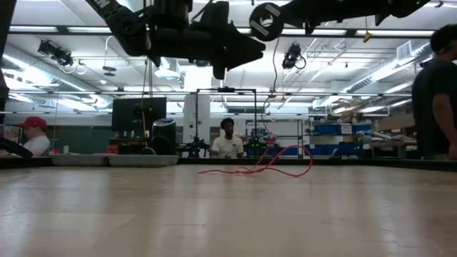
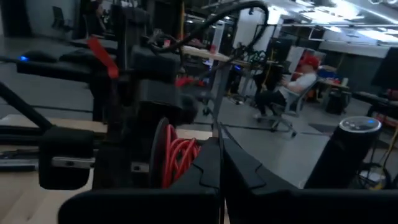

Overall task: Coil cords
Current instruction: Coil the red wire onto the spool

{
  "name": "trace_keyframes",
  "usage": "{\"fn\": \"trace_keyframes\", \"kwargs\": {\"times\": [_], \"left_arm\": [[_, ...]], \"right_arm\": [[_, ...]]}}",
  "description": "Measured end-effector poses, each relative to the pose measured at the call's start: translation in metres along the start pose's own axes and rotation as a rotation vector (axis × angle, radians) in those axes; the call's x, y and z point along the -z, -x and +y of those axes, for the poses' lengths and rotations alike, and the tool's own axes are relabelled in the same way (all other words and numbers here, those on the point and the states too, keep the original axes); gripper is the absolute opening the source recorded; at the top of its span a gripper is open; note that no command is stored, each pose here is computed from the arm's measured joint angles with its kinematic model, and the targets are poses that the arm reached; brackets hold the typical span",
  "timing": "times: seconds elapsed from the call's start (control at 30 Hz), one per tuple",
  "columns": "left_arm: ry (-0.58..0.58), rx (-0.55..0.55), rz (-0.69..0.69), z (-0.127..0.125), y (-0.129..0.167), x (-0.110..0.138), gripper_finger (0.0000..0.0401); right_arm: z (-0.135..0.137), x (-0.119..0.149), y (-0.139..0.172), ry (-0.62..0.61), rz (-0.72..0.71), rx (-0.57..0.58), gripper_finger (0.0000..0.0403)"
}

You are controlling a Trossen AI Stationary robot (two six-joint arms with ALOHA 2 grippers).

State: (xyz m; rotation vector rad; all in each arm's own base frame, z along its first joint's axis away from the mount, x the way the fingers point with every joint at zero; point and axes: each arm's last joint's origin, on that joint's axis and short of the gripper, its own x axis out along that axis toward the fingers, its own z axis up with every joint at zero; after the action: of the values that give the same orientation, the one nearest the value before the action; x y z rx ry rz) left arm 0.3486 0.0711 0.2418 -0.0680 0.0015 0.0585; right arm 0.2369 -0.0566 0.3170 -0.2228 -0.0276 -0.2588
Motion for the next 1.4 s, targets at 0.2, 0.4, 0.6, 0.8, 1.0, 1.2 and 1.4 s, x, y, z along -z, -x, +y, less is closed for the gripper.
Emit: {"fn": "trace_keyframes", "kwargs": {"times": [0.2,0.4,0.6,0.8,1.0,1.2,1.4], "left_arm": [[0.036,0.015,-0.037,-0.002,-0.008,0.01,0.0137],[0.034,0.022,-0.03,-0.005,-0.014,0.013,0.0137],[0.015,-0.013,-0.024,-0.003,-0.014,0.015,0.0119],[0.03,-0.048,0.016,-0.001,-0.014,0.019,0.0013],[0.044,-0.096,0.055,0.006,-0.012,0.022,0.0002],[0.003,-0.13,0.136,0.014,-0.001,0.012,0.0001],[-0.042,-0.126,0.154,0.012,0.014,-0.008,0.0]], "right_arm": [[0.011,0.0,-0.009,0.04,-0.044,0.009,0.0],[0.014,0.002,-0.011,0.042,-0.04,0.015,0.0],[0.014,0.002,-0.011,0.042,-0.039,0.015,0.0],[0.016,0.002,-0.011,0.041,-0.041,0.007,0.0],[0.021,0.001,-0.011,0.04,-0.043,-0.014,0.0],[0.021,-0.001,-0.005,0.066,-0.011,-0.024,0.0],[0.015,0.01,-0.004,0.085,0.095,-0.026,0.0]]}}
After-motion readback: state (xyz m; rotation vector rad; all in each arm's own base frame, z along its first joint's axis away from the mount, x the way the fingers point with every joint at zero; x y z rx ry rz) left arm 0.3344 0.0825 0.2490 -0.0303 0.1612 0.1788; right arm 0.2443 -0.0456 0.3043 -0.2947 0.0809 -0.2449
